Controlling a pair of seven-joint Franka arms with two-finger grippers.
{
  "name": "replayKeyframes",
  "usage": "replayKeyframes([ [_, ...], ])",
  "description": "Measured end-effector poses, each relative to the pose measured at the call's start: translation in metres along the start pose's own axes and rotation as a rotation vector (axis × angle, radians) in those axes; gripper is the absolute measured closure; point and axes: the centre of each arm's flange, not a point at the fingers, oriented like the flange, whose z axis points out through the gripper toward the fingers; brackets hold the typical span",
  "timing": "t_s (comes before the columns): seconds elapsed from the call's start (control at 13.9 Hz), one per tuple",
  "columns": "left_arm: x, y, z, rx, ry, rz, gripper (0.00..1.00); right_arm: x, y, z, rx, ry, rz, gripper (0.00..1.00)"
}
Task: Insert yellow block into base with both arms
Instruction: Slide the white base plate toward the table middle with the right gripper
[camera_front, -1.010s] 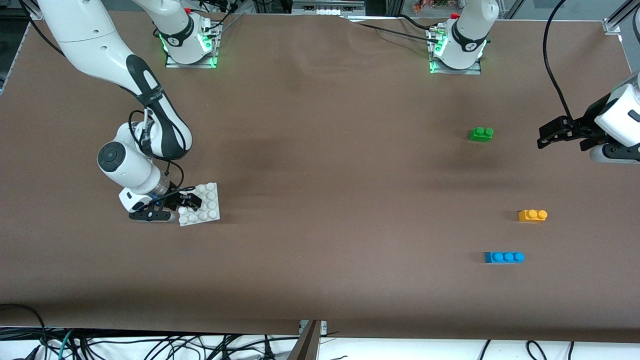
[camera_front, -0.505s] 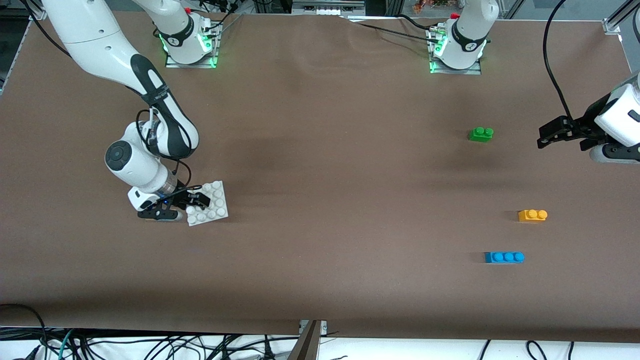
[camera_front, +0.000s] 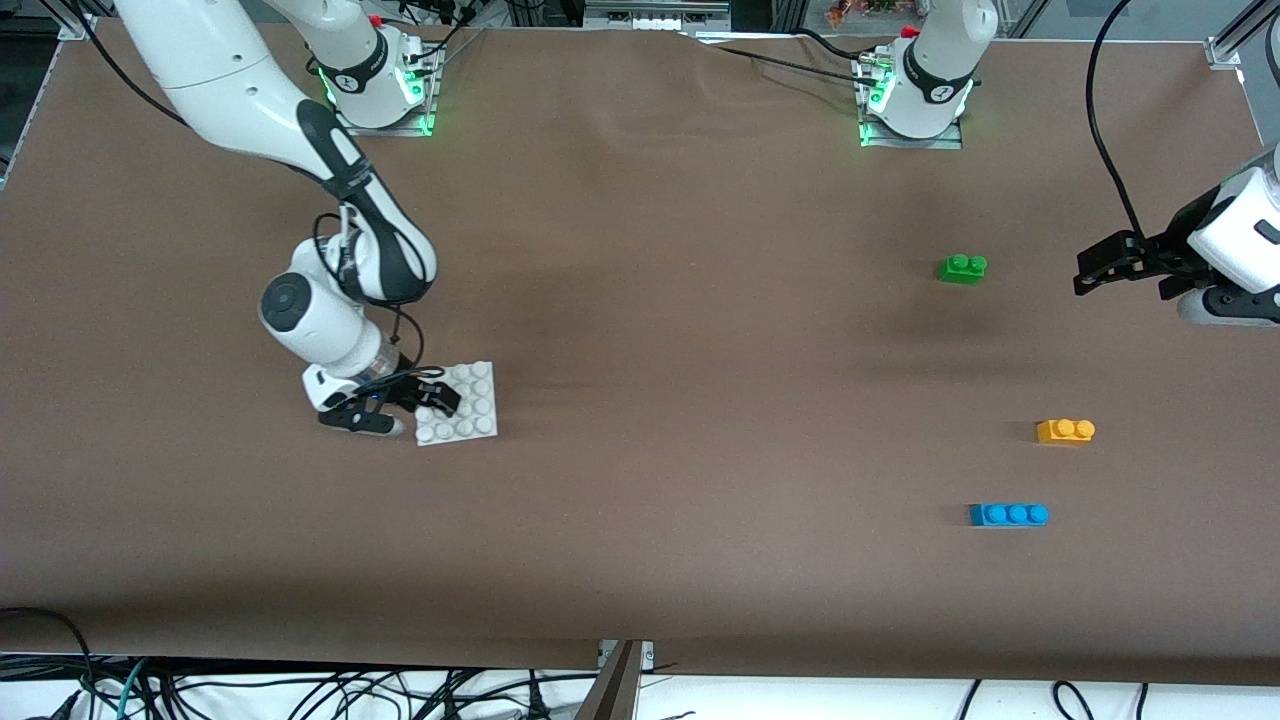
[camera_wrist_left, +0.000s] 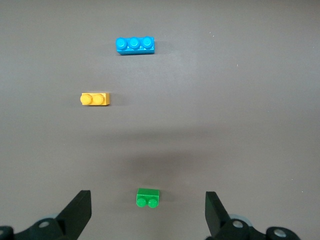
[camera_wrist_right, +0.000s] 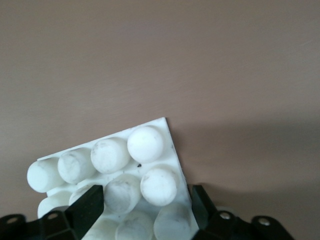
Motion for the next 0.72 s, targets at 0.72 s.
replayKeyframes([
  [0.72, 0.0, 0.0, 0.0, 0.0, 0.0, 0.0, 0.0, -0.072, -0.139, 0.027, 0.08, 0.007, 0.072, 0.19],
])
